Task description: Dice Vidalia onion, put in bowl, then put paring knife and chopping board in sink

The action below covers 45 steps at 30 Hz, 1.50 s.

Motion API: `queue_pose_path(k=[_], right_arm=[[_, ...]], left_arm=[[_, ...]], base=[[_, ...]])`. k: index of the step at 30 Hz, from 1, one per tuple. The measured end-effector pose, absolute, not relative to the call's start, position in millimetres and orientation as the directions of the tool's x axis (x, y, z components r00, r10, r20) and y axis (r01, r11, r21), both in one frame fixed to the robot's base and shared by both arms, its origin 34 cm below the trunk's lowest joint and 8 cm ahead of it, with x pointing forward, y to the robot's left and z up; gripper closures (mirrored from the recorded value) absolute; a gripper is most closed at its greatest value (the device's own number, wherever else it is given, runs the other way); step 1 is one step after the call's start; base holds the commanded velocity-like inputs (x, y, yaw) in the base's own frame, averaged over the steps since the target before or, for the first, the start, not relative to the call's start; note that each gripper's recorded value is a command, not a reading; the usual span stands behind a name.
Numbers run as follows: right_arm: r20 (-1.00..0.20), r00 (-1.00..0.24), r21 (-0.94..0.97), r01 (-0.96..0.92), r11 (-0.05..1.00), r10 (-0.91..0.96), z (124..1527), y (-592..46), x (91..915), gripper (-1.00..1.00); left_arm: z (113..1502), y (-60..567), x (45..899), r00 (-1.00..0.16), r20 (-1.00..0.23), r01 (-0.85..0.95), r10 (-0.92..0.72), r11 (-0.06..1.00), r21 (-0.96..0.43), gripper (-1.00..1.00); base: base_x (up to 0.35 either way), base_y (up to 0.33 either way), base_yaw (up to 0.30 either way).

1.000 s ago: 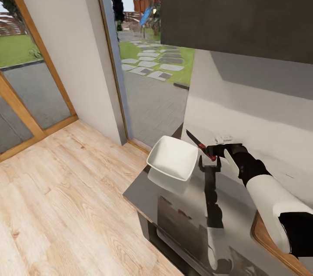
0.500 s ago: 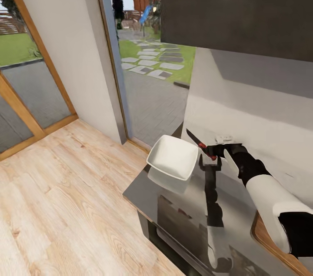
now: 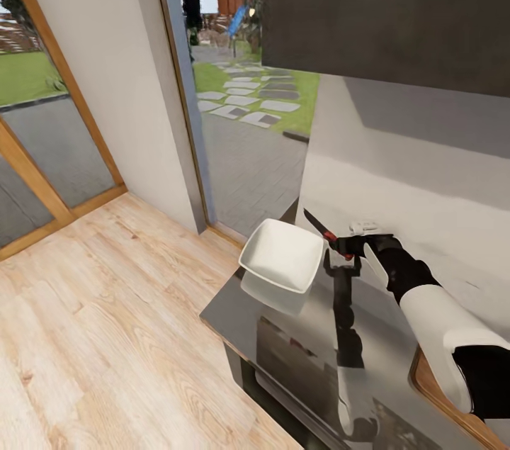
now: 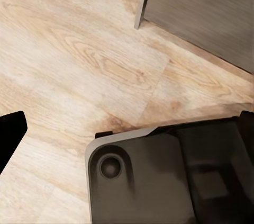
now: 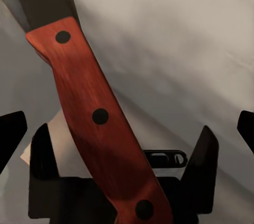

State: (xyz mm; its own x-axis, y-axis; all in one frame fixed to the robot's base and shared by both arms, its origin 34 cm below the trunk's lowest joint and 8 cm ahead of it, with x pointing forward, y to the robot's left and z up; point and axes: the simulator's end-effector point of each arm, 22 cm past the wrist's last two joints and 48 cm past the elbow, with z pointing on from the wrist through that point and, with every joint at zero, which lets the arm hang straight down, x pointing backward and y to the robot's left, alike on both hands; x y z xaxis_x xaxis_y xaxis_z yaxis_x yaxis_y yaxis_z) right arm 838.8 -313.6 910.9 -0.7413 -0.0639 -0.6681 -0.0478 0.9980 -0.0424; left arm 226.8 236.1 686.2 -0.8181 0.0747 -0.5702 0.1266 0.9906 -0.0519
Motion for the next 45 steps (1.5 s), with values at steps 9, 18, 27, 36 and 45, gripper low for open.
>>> queue_pose_path(k=[9,18,27,36,45], right_arm=[[-0.665,-0.744,-0.042,-0.048,0.998,-0.064,907.5,-313.6,838.5,-1.0],[-0.661,-0.748,-0.042,-0.048,0.998,-0.064,903.6,-313.6,837.7,-1.0],[-0.66,-0.749,-0.036,-0.047,0.998,-0.059,901.5,-313.0,837.6,-1.0],[-0.661,-0.749,-0.031,-0.045,0.999,-0.054,901.2,-312.4,837.9,-1.0],[-0.66,-0.749,-0.032,-0.044,0.999,-0.054,901.2,-312.6,837.9,-1.0]], left_arm=[[685.7,236.2,225.3,-0.821,-0.566,0.126,0.075,0.991,-0.052,-1.0],[685.1,236.0,223.7,-0.824,-0.562,0.126,0.075,0.991,-0.054,-1.0],[684.7,236.2,222.1,-0.826,-0.559,0.126,0.075,0.991,-0.053,-1.0],[684.5,236.2,221.3,-0.827,-0.557,0.126,0.075,0.991,-0.054,-1.0],[684.5,236.1,221.3,-0.827,-0.557,0.126,0.075,0.991,-0.054,-1.0]], base=[[0.0,0.0,0.0],[0.0,0.0,0.0],[0.0,0.0,0.0],[0.0,0.0,0.0],[0.0,0.0,0.0]])
